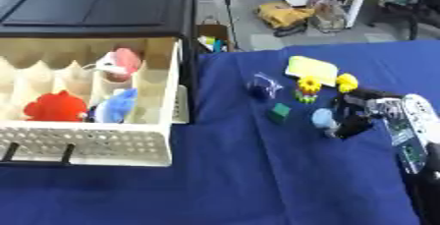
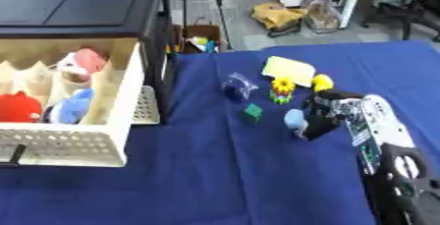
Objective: Pick up objects from table and place into drawer.
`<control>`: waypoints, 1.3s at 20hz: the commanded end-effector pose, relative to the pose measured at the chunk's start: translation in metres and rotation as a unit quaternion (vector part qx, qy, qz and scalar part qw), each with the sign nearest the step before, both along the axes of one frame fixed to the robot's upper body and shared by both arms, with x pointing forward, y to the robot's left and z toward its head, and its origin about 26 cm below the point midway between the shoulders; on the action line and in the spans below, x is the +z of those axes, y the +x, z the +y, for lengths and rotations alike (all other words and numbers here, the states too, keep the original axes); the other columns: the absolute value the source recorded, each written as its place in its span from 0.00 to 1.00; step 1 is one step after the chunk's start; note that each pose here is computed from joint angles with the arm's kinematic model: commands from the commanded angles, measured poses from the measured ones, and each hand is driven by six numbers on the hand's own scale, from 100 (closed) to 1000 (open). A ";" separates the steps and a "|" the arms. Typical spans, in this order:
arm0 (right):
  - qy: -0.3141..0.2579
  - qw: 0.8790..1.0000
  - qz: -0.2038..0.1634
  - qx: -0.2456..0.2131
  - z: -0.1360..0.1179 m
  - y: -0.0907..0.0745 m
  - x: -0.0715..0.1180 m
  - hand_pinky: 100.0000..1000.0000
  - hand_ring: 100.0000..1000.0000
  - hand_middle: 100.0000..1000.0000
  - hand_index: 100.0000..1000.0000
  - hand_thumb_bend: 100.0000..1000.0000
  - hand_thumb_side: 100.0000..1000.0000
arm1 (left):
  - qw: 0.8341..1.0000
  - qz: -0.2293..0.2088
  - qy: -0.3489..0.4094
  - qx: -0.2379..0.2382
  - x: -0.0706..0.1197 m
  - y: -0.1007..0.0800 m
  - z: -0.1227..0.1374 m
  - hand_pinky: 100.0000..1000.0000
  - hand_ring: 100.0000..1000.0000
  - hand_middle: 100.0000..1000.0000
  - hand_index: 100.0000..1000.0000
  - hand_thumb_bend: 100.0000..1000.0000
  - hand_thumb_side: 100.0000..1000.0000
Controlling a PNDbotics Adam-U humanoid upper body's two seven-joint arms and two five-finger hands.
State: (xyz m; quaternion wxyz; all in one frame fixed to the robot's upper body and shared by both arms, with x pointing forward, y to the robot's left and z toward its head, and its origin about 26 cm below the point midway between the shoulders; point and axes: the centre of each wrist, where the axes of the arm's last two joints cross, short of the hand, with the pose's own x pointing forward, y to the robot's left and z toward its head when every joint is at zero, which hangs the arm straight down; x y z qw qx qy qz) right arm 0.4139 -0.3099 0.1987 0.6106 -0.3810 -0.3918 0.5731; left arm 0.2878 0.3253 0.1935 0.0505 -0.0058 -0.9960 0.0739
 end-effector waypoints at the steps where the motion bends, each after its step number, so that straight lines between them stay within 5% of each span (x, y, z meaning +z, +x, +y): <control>1: -0.004 1.000 -0.011 -0.004 -0.002 0.000 0.009 0.47 0.72 0.70 0.89 0.34 0.38 | 1.000 -0.011 0.012 -0.001 0.007 -0.001 -0.001 0.77 0.84 0.80 0.91 0.23 1.00; 26: 0.016 0.999 -0.044 0.023 0.005 -0.005 0.019 0.40 0.63 0.54 0.72 0.19 0.29 | 1.000 -0.010 0.012 -0.003 0.008 -0.001 -0.001 0.77 0.84 0.80 0.90 0.23 1.00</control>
